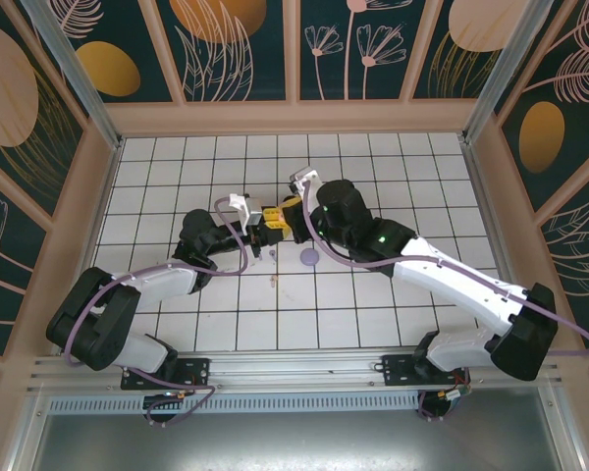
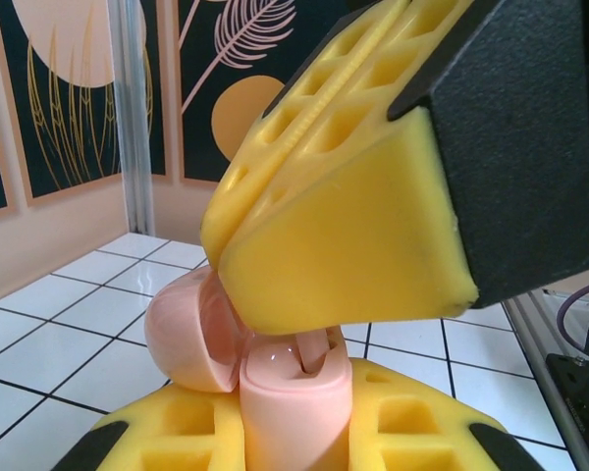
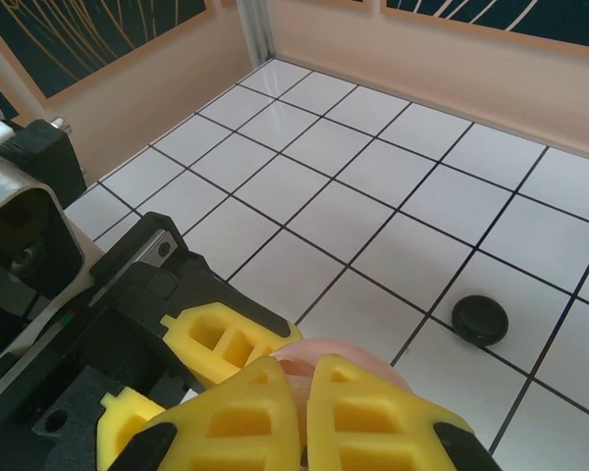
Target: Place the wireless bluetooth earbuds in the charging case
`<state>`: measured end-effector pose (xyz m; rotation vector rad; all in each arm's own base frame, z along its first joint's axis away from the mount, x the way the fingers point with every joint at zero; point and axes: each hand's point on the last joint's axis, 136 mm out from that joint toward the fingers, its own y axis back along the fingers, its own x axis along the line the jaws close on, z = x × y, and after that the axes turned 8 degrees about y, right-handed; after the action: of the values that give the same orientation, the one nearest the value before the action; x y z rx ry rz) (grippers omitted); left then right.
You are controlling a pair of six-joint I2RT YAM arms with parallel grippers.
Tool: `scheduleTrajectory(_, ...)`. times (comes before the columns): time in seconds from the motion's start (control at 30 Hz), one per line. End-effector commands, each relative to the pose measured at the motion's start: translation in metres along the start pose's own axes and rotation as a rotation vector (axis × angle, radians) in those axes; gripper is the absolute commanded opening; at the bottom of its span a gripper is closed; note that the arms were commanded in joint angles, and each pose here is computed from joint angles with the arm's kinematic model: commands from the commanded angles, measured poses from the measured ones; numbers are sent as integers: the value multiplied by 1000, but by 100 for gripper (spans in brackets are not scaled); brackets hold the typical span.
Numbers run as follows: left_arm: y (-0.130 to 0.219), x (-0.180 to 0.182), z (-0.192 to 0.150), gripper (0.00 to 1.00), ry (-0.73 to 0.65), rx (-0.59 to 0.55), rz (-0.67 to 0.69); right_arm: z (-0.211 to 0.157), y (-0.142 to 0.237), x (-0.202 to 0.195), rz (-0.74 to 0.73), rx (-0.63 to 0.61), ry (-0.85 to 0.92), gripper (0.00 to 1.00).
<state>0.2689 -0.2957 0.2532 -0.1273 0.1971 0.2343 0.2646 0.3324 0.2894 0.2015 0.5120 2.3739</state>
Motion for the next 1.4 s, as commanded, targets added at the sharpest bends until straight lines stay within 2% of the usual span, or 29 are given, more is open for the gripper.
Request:
scheduleTrajectory(0.0, 5, -35, 73, 0, -236, -210, -82, -73, -12, 28, 119, 262, 40, 6)
scheduleTrajectory(0.2, 5, -35, 73, 0, -237, -210, -81, -81, -11, 20, 75, 281, 35, 6)
scheduleTrajectory(0.27, 5, -35, 73, 0, -236, -209, -81, -78, -10, 16, 51, 270, 30, 9)
scheduleTrajectory(0.33, 5, -34, 72, 0, -235, -208, -81, -71, -8, 12, 34, 253, 18, 19)
scheduleTrajectory(0.43, 5, -33, 70, 0, -230, -204, -78, -52, -2, 8, 14, 205, -9, 41)
scheduleTrajectory(0.57, 4, -31, 66, 0, -219, -197, -72, -14, 12, 4, 13, 119, -56, 55)
scheduleTrajectory(0.73, 5, -27, 60, 0, -211, -198, -55, 33, 41, 1, 36, -6, -133, 68)
scheduleTrajectory(0.97, 8, -19, 54, 0, -208, -221, -13, 67, 84, -21, 7, -139, -288, 73)
scheduleTrajectory(1.07, 9, -11, 53, 0, -216, -238, 34, 61, 94, -32, -36, -141, -344, 74)
scheduleTrajectory(1.17, 13, -4, 53, 0, -235, -259, 82, 37, 92, -39, -79, -90, -398, 74)
scheduleTrajectory(1.37, 19, 9, 56, 0, -259, -290, 172, -46, 56, -36, -106, 102, -557, 71)
